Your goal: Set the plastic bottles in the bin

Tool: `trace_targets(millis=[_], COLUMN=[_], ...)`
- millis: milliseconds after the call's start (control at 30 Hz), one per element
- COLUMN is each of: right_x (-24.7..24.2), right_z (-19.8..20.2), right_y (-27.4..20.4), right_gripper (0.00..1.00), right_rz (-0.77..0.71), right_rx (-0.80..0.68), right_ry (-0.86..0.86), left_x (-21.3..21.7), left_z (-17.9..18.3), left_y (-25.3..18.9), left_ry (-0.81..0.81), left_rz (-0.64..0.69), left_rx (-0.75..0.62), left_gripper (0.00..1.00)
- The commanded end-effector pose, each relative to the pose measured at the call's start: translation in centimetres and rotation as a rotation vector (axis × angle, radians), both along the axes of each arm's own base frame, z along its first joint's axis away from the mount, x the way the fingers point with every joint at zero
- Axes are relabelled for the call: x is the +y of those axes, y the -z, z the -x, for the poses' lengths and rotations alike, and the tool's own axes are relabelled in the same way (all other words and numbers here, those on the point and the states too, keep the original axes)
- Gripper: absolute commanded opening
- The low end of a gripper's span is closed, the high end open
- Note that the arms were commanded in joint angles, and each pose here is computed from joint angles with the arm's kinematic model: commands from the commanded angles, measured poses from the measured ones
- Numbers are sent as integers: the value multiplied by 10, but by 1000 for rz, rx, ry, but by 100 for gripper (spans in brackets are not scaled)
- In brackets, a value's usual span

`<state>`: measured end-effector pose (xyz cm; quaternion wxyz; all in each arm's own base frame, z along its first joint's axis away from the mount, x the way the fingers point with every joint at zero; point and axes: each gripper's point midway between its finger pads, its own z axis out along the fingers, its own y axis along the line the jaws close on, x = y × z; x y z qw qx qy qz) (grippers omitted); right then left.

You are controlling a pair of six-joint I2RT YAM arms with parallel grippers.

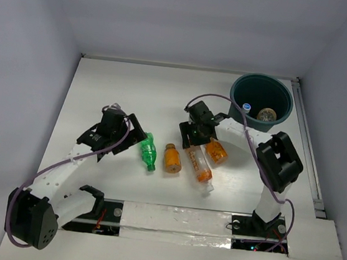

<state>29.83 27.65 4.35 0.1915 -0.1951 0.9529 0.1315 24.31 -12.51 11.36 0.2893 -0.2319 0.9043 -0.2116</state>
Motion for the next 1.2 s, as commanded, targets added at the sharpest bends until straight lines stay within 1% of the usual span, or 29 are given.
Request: trace_targets(millis=[0,67,100,200,233,300,333,367,433,467,500,567,600,633,733,833,1033,1067,1167], right_x=[17,16,17,5,7,-12,-20,-43,-70,-91,-121,-156,-174,-197,-237,-263,-281,-283,-288], right_z=[-19,-25,-28,-39,-47,-58,-63,-72,-82,-83,-93,-102,-102,-108,-125,-146,-182,-188,-195], right_y=[-63,-96,-133,-196,-240,-292,-337,-363,-408,-441,-461,-480,-498,-499,-496,-477,-435,-422,-403], right_gripper=[51,51,50,50,50,49,49,49,49,48,48,48,48,48,49,49,50,50,51], right_rz=[-86,-111,-150,-152,-198,-205,-256,-262,-305,-338,-359,-369,-396,-375,-339,-273,-154,-127,-92], right_rx=[-142,-203,-262,-393,-478,-601,-690,-749,-854,-929,-987,-1060,-1129,-1154,-1201,-1219,-1199,-1183,-1162], right_ry=[-9,1,0,37,50,115,154,224,315,378,470,590,653,723,884,1001,1092,1105,1118], left_x=[-3,-3,-4,-7,-8,-10,-11,-12,-13,-12,-12,-12,-12,-14,-14,-13,-13,-13,-13], left_z=[-4,-4,-5,-7,-9,-11,-13,-13,-16,-16,-16,-19,-19,-20,-21,-24,-27,-27,-29], left_y=[7,10,12,13,14,17,17,18,21,23,26,28,32,32,39,44,49,51,55], left_ry=[30,39,43,58,62,75,77,80,86,86,90,90,93,101,112,121,129,132,136], left_rz=[5,-1,-2,4,6,4,5,5,-1,-7,-11,-18,-19,-19,-31,-50,-63,-66,-74], left_rx=[-8,-4,0,0,0,10,7,12,13,17,22,21,31,26,39,46,59,65,73], left_gripper=[94,94,94,95,95,96,96,96,96,97,97,97,97,97,98,98,99,99,99])
